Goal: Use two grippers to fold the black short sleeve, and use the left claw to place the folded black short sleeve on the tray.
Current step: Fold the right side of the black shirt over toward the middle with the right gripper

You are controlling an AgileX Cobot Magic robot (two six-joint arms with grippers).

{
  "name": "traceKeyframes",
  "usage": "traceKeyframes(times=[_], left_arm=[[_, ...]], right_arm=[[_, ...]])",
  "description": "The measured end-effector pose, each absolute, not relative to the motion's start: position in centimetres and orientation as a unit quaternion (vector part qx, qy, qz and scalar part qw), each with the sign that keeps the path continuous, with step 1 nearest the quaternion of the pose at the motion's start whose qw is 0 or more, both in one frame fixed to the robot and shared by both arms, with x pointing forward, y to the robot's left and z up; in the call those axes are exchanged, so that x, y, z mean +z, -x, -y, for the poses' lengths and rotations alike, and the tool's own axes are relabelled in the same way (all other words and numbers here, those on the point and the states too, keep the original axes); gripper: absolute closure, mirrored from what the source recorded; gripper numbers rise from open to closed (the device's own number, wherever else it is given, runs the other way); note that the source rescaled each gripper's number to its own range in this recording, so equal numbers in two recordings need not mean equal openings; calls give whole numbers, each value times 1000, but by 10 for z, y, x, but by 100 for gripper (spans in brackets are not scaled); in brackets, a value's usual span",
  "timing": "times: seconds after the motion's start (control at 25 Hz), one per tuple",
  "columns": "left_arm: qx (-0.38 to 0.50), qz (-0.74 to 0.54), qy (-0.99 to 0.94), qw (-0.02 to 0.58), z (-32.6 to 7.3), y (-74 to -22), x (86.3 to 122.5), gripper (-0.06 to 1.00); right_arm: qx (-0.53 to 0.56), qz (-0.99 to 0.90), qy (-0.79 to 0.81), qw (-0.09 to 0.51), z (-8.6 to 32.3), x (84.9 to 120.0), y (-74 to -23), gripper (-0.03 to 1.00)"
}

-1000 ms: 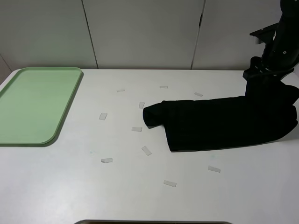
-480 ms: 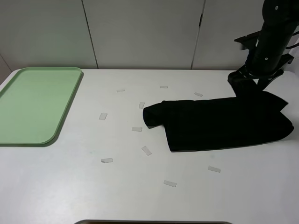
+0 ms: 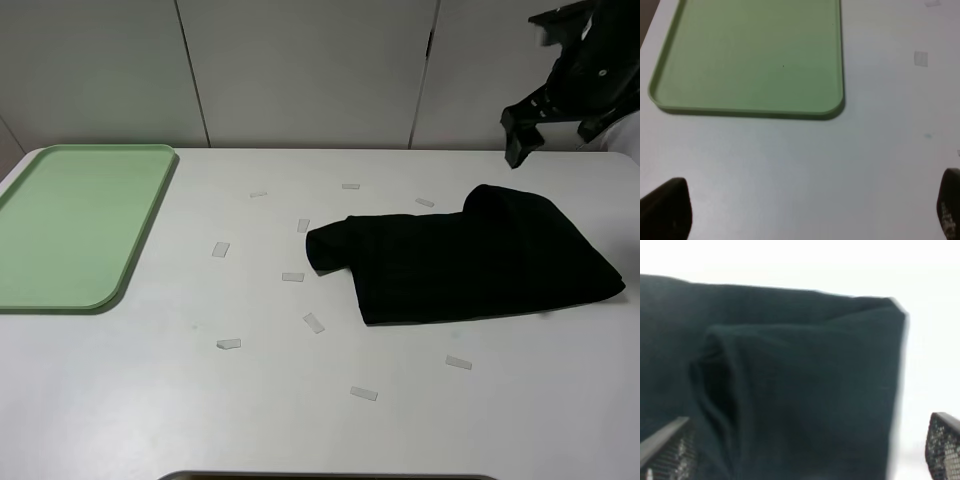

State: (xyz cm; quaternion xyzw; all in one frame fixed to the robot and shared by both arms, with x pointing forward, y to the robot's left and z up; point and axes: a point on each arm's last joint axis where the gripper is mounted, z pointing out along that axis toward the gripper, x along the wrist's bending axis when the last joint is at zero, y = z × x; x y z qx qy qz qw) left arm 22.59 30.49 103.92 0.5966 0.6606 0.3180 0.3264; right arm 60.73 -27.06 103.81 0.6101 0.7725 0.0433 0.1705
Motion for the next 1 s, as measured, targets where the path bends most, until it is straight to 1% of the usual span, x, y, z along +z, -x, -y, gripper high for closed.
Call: traceKeyframes(times=[0.08,0.2,0.28,0.44,0.64,0.84,1.0], left_arm=[[318,-661,-597,326,-305,-226,1039,-4],[318,-661,-597,326,-305,-226,1039,-4],[318,-661,-597,326,-305,-226,1039,-4],[318,-661,-597,326,-305,-226,1039,-4],[318,-661,-597,326,-305,-226,1039,-4],[318,-661,-597,326,-305,-226,1039,-4],[318,-661,-597,326,-305,-226,1039,-4]], right_arm=[[30,-769,-613,181,275,1041,-606,-3],[4,-753,-630,192,293,1038,-605,-3],[-9,-739,-648,184,313,1023,-606,-3],[-20,-736,-656,167,324,992,-609,-3],[-21,-749,-650,127,315,961,-614,-3],[-10,-766,-636,97,293,937,-620,-3],[-6,-782,-618,86,273,922,-622,-3]])
